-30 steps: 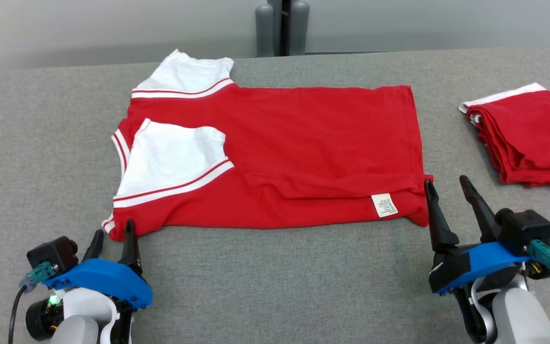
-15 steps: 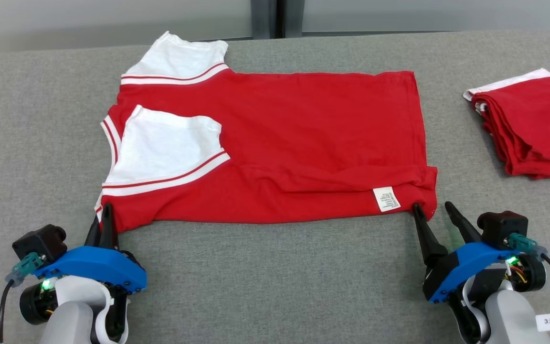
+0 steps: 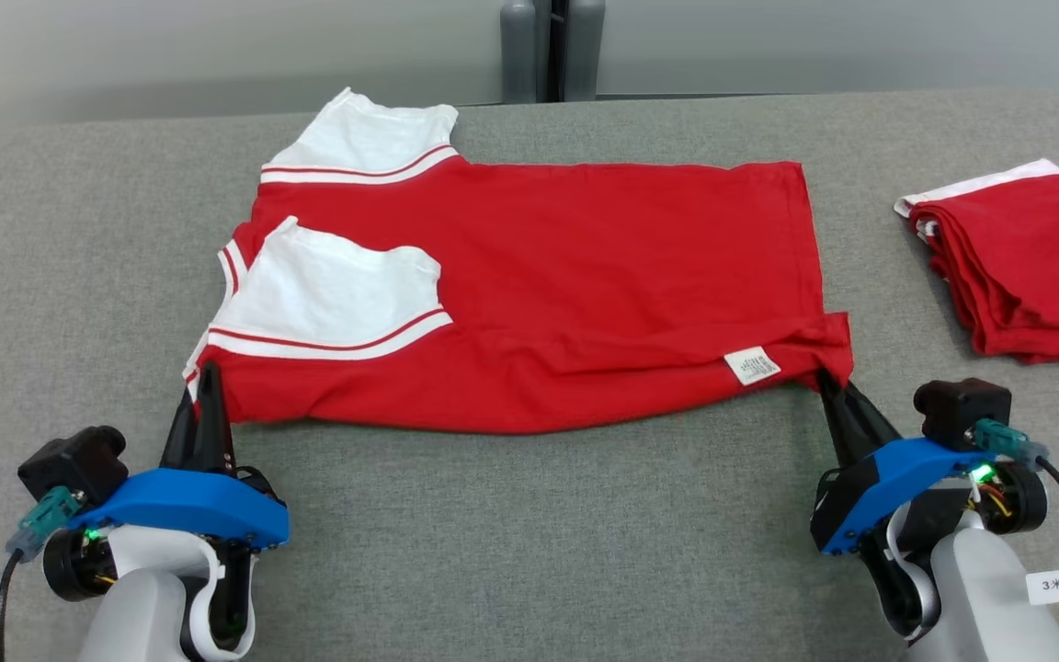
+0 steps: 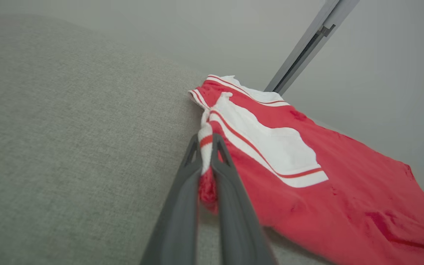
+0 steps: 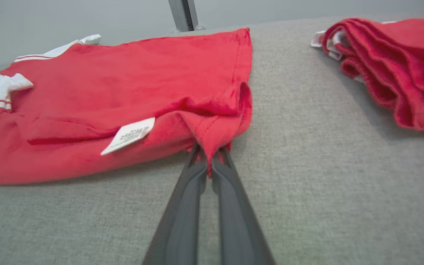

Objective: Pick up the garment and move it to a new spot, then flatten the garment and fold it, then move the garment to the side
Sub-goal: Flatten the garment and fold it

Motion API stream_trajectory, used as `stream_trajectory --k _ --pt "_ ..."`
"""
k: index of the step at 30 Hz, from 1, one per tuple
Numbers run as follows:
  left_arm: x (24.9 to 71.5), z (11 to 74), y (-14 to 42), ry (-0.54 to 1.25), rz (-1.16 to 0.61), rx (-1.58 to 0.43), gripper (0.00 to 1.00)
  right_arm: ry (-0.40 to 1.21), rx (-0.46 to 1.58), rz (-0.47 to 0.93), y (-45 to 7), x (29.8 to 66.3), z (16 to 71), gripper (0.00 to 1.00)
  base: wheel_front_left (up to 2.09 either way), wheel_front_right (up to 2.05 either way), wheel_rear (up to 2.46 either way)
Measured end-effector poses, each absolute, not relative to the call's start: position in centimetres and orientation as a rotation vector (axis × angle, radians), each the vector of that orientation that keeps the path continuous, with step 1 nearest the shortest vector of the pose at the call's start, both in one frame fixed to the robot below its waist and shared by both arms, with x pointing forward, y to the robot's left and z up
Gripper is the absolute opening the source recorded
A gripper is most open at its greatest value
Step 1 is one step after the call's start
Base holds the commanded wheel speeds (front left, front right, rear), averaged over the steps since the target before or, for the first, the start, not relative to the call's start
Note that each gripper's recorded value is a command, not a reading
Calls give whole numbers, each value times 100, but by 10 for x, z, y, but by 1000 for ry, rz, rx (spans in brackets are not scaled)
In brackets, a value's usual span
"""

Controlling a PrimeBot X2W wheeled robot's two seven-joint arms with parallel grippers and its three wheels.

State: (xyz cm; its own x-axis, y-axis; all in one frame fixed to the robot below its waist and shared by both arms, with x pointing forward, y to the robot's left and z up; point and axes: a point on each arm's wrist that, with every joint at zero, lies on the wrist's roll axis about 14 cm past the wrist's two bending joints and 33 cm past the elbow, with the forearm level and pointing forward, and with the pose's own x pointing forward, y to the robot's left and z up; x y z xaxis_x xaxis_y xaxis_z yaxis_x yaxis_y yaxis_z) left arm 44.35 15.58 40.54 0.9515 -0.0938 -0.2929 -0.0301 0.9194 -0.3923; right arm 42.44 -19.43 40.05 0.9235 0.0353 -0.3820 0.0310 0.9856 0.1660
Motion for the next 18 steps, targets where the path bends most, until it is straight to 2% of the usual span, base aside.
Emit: stream_trajectory --k 4,9,13,18 --pt "453 446 148 195 -86 -453 0 311 109 11 -198 435 438 0 0 0 0" --pt "444 473 143 139 -125 -484 0 272 67 10 -202 434 469 0 0 0 0" --pt "418 481 139 163 -152 -497 0 316 27 5 -211 413 476 0 0 0 0" --pt "372 466 142 277 -127 -520 0 427 35 8 -216 373 464 0 0 0 0"
